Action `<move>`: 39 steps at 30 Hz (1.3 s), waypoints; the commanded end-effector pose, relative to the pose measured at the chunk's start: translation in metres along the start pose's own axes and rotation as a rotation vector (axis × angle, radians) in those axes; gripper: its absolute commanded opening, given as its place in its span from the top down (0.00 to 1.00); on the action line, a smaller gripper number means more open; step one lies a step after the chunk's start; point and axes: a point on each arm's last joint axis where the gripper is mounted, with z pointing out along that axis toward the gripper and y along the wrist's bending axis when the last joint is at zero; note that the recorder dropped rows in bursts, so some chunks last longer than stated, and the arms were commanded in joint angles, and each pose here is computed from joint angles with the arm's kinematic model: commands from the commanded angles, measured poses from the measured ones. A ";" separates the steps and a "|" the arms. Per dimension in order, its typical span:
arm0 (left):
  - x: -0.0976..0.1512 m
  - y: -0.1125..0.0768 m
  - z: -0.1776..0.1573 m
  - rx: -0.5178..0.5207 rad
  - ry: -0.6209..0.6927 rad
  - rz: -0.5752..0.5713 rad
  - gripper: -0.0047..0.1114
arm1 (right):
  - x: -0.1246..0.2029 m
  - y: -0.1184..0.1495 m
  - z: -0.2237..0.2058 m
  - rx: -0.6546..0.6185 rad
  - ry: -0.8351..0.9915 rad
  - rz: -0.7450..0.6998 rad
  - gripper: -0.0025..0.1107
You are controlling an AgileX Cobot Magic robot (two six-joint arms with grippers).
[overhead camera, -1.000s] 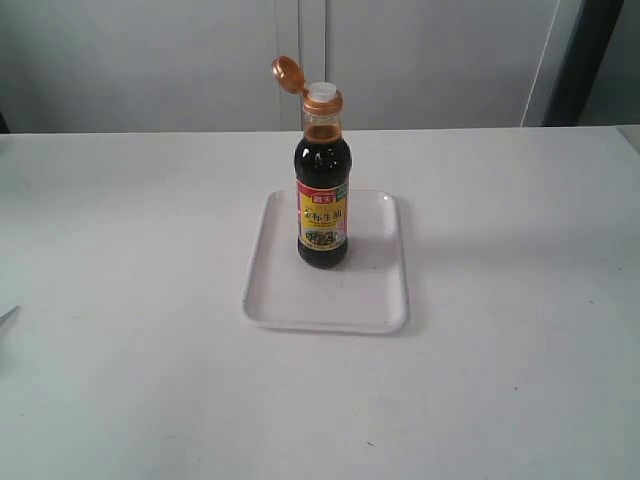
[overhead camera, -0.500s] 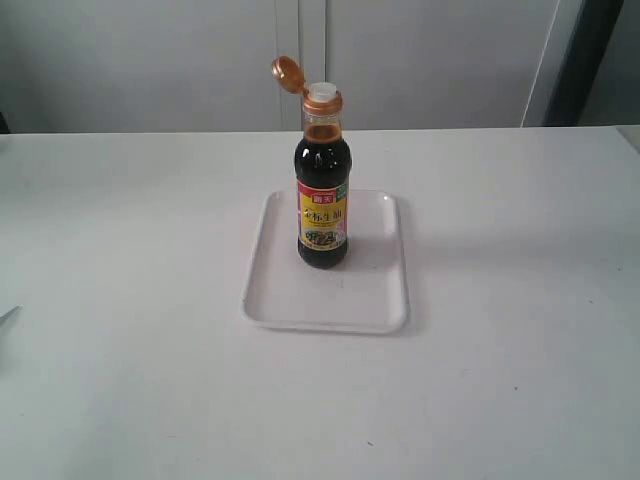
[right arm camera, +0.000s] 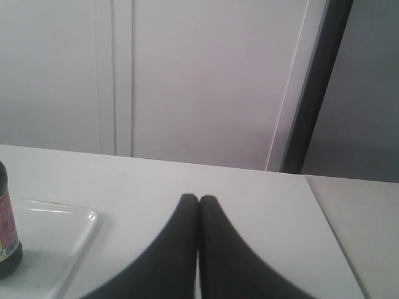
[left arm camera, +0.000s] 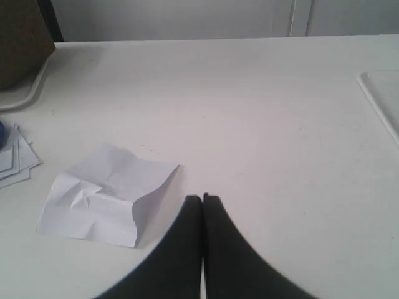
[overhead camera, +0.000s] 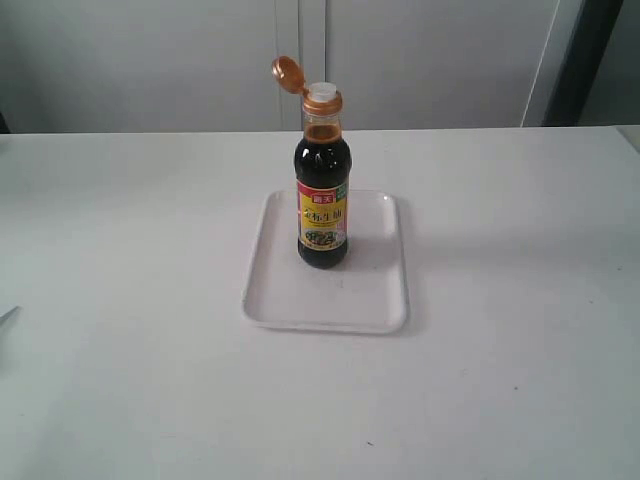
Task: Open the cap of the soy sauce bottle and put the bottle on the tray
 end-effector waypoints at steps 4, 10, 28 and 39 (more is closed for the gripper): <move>0.013 0.001 0.004 -0.012 0.035 -0.012 0.96 | 0.000 0.000 0.000 0.002 -0.006 0.007 0.98; 0.014 0.000 0.004 -0.010 0.031 -0.022 0.96 | 0.000 0.000 0.000 0.002 -0.006 0.007 0.98; 0.017 0.000 0.004 -0.004 0.066 -0.024 0.96 | 0.000 0.000 0.000 0.002 -0.006 0.007 0.98; 0.017 0.000 0.004 -0.004 0.066 -0.024 0.96 | 0.000 0.000 0.000 0.002 -0.006 0.007 0.98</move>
